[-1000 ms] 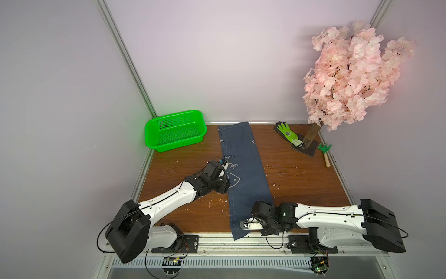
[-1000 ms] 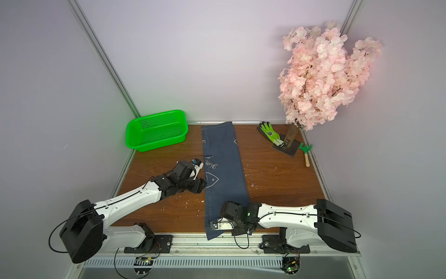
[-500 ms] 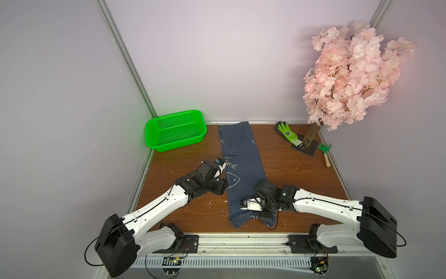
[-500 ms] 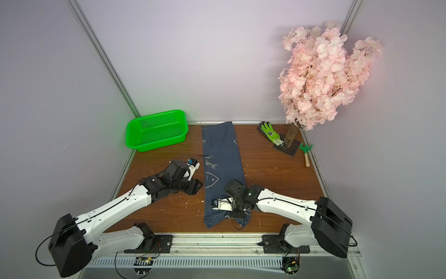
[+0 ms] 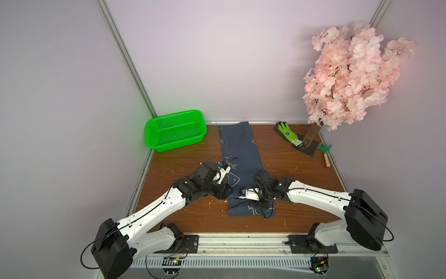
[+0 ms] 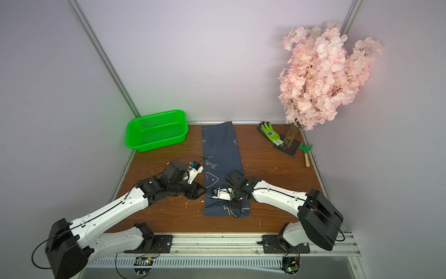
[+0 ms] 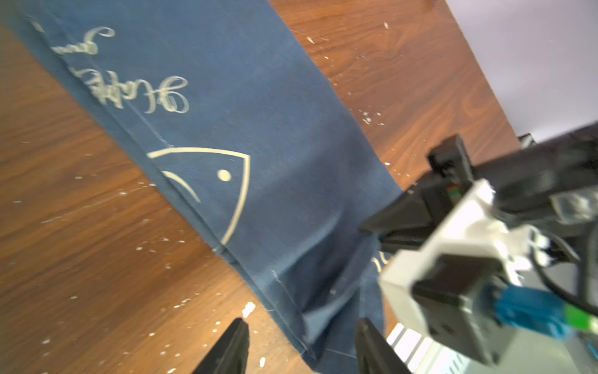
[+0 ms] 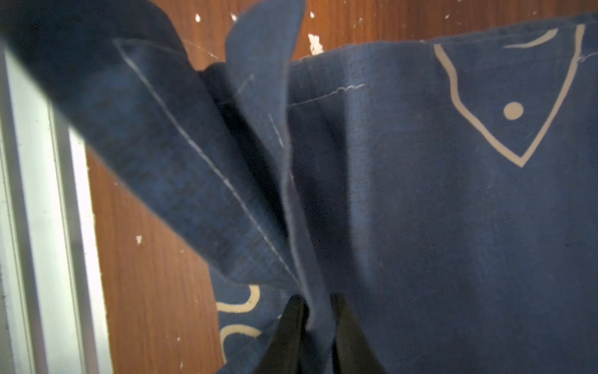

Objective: Roll up the pillowcase
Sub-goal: Roll the pillowcase at the center of the board.

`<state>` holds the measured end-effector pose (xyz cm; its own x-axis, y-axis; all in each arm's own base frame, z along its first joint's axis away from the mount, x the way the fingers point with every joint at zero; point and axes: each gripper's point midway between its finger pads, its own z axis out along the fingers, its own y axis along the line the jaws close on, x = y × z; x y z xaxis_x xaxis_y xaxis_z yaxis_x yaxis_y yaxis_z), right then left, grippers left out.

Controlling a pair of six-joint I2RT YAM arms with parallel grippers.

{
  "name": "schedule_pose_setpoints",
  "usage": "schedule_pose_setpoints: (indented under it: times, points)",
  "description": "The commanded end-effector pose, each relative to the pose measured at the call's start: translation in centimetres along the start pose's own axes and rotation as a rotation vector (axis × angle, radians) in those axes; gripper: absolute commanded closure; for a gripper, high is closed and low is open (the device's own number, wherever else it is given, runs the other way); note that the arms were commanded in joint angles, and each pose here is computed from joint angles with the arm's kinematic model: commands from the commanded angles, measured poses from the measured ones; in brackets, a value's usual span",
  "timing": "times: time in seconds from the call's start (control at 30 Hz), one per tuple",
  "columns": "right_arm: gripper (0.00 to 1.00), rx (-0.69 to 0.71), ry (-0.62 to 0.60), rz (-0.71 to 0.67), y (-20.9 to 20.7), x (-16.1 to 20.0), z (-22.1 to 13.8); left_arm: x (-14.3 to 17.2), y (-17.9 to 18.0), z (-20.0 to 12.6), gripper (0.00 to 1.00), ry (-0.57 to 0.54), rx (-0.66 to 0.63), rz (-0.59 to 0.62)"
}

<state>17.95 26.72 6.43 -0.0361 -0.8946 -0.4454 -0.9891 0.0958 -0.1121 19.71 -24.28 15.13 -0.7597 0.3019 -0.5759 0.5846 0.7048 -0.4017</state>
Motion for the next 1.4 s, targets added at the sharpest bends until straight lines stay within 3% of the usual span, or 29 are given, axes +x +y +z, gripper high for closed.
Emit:
schedule_pose_setpoints:
  times: [0.0, 0.1, 0.33, 0.5, 0.73, 0.93, 1.07, 1.23, 1.37]
  points:
    - [0.75, 0.047, -0.049, 0.0, -1.3, -0.9, 0.1, 1.3, -0.7, 0.0, 0.44, 0.025, 0.007, -0.027]
    - [0.67, 0.091, -0.072, 0.025, -2.3, -0.7, 0.0, 2.4, 0.3, 0.3, 0.43, 0.018, -0.025, -0.078]
    - [0.67, 0.185, -0.113, 0.075, -4.6, -1.0, -0.5, 3.8, -0.4, 2.6, 0.43, 0.029, 0.029, -0.111]
    - [0.63, 0.272, -0.16, 0.193, -7.2, -0.5, -3.6, 5.3, -0.4, 4.7, 0.42, 0.069, 0.033, -0.1]
    - [0.44, 0.155, -0.105, 0.126, -3.4, 2.4, -6.3, 7.2, 0.9, 6.1, 0.42, 0.132, -0.009, -0.088]
    - [0.35, 0.123, 0.005, 0.085, -0.6, 6.2, -6.8, 7.6, 1.8, 6.4, 0.44, 0.164, -0.061, -0.064]
    - [0.33, 0.125, 0.067, 0.058, 0.4, 8.4, -6.5, 7.8, 2.1, 6.8, 0.47, 0.171, -0.07, -0.075]
    - [0.35, 0.194, -0.009, 0.106, -1.1, 7.1, -6.2, 7.7, 2.1, 7.4, 0.54, 0.167, -0.067, -0.086]
    - [0.46, 0.248, -0.014, 0.156, -2.8, 6.7, -5.5, 7.4, 2.1, 7.6, 0.65, 0.174, -0.074, -0.083]
